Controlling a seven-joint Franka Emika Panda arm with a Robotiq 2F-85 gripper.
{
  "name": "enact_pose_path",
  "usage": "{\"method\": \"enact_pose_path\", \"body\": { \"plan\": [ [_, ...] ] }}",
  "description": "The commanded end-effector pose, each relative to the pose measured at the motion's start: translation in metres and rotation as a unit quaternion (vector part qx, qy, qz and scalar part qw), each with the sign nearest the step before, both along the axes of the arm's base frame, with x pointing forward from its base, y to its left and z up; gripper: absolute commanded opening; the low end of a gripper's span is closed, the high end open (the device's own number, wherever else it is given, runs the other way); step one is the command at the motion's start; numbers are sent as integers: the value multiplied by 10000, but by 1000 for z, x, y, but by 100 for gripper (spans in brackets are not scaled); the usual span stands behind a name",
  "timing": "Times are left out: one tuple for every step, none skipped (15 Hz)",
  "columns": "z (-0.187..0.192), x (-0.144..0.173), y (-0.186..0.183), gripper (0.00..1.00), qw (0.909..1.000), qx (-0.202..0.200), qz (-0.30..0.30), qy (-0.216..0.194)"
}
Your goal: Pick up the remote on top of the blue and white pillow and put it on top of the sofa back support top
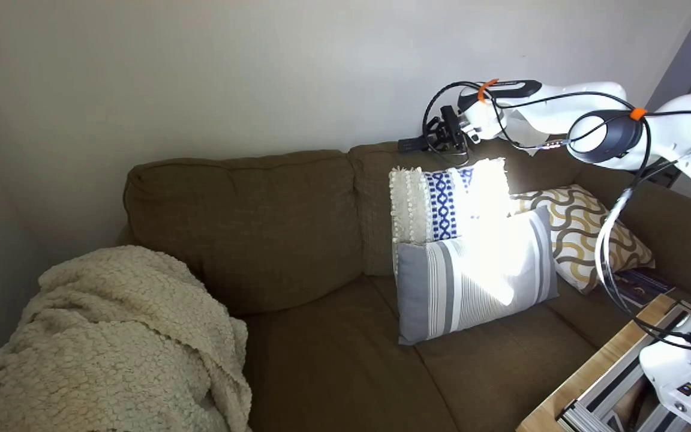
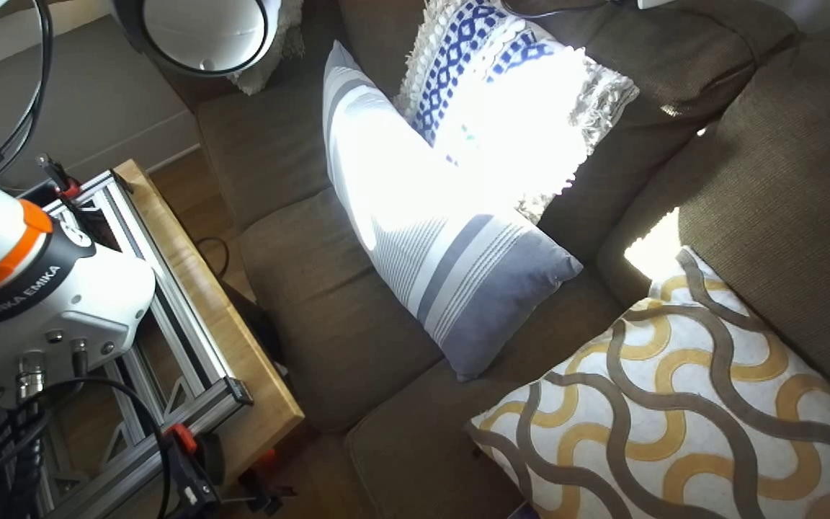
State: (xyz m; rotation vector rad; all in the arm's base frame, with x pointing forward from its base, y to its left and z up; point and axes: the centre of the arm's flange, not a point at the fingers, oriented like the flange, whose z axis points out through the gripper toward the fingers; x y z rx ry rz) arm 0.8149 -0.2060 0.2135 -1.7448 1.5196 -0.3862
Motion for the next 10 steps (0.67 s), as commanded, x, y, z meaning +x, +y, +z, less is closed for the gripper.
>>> {"method": "enact_pose_path", "body": {
  "plan": [
    [-6,23,-12,26,9988,191,-436,75],
    [-6,22,-12,26,9987,214,-449,111],
    [-7,22,-13,26,9987,219,-438,150],
    [-7,22,-13,26,9984,247,-475,191],
    [-6,22,-13,76,9981,197,-533,217],
    [-4,21,-13,77,9981,234,-520,248],
    [0,21,-14,82,9978,241,-555,261],
    [4,21,-14,90,9976,223,-597,269],
    [10,20,-15,97,9975,197,-611,299],
    [14,19,-16,100,9974,149,-641,299]
  ]
}}
